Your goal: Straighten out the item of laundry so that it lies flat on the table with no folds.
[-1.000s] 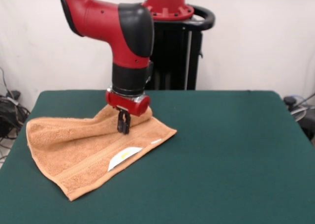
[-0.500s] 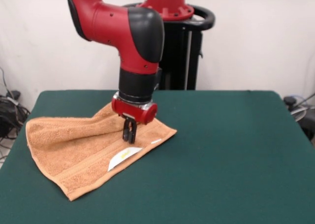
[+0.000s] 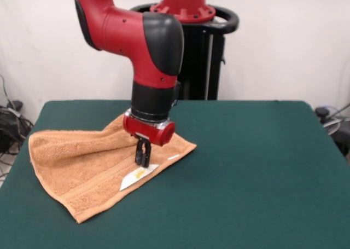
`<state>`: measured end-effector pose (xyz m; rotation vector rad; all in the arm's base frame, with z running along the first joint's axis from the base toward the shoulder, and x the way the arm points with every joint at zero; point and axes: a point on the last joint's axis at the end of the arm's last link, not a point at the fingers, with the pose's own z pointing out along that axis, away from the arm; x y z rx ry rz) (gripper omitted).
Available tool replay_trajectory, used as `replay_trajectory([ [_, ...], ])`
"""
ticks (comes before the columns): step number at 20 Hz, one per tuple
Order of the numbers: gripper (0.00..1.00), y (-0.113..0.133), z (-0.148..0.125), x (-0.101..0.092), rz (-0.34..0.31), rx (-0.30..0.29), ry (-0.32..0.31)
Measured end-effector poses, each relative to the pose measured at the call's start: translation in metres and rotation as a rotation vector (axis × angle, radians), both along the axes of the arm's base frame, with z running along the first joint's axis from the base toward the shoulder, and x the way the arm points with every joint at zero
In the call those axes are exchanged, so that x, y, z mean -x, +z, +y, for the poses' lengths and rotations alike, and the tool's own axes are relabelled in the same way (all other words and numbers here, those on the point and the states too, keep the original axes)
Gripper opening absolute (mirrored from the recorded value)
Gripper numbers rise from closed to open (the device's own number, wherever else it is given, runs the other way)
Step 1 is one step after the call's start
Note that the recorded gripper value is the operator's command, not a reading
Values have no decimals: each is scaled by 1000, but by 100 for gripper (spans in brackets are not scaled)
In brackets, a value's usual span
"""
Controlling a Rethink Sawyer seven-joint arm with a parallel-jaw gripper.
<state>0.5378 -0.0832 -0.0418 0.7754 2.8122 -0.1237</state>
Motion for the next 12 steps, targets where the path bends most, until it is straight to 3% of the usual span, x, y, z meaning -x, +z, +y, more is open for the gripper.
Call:
replay_trajectory([
  [5, 0, -16, 0, 0, 12, -4, 1],
  [12, 0, -15, -1, -1, 10, -3, 2],
])
